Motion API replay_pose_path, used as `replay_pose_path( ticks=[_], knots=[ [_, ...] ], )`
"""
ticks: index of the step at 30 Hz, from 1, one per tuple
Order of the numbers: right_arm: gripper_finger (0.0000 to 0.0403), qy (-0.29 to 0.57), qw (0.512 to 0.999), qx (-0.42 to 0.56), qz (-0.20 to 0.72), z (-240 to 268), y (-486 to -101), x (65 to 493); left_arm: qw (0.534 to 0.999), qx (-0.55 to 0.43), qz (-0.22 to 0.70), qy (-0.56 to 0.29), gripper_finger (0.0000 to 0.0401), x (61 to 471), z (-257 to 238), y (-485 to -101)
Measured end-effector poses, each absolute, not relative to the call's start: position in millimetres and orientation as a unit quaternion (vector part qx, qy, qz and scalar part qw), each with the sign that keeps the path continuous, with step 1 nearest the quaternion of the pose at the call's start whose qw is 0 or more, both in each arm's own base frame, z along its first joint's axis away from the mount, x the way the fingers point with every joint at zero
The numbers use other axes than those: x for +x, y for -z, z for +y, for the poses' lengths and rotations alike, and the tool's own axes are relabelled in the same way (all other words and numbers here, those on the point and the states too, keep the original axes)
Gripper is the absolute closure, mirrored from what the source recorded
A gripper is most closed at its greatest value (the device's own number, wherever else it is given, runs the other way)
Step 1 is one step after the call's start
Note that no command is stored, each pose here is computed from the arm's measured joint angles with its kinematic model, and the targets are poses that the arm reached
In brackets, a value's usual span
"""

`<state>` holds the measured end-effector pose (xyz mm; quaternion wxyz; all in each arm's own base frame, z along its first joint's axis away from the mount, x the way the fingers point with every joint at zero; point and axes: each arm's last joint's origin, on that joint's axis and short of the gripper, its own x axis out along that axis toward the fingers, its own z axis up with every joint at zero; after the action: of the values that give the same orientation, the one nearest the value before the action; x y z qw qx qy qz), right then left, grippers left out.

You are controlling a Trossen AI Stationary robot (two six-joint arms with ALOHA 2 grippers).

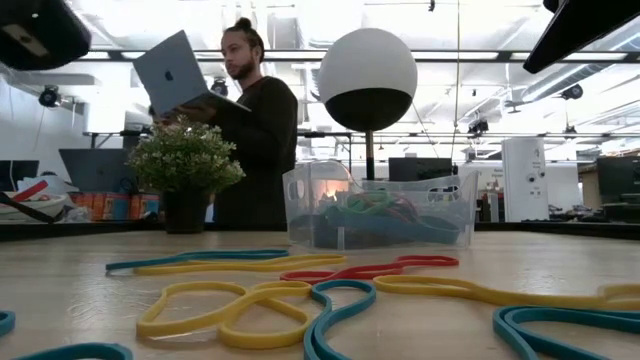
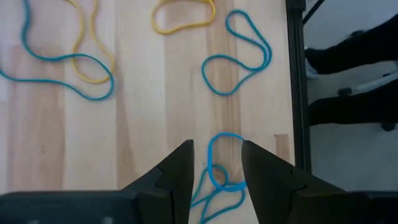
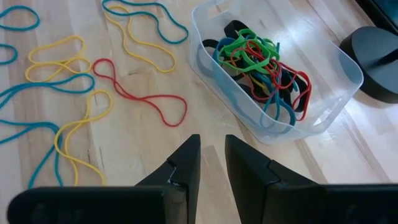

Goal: Pick and place rubber bands into bin
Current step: Put the blue rubber band into the transparent bin

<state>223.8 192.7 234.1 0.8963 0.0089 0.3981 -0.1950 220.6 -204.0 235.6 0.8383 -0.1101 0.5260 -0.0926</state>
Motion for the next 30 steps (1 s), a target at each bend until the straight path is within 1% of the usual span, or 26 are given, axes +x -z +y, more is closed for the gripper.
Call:
replay_pose_path(
  ticks=[7, 13, 23, 30],
  knots=[
    [0.0335, 0.195, 0.897, 0.01, 0.398, 193, -234, 224, 0.823, -0.093, 0.555, 0.082, 0.0283, 222, -218, -212],
    [0.0335, 0.195, 0.897, 0.01, 0.398, 193, -234, 224, 0.818, -0.086, 0.564, 0.077, 0.0283, 225, -221, -203],
    [0.0335, 0.196, 0.897, 0.012, 0.397, 193, -234, 224, 0.796, -0.081, 0.594, 0.081, 0.0283, 233, -232, -175],
    [0.0335, 0.196, 0.897, 0.014, 0.396, 193, -234, 224, 0.781, -0.081, 0.613, 0.085, 0.0283, 235, -235, -165]
  ],
)
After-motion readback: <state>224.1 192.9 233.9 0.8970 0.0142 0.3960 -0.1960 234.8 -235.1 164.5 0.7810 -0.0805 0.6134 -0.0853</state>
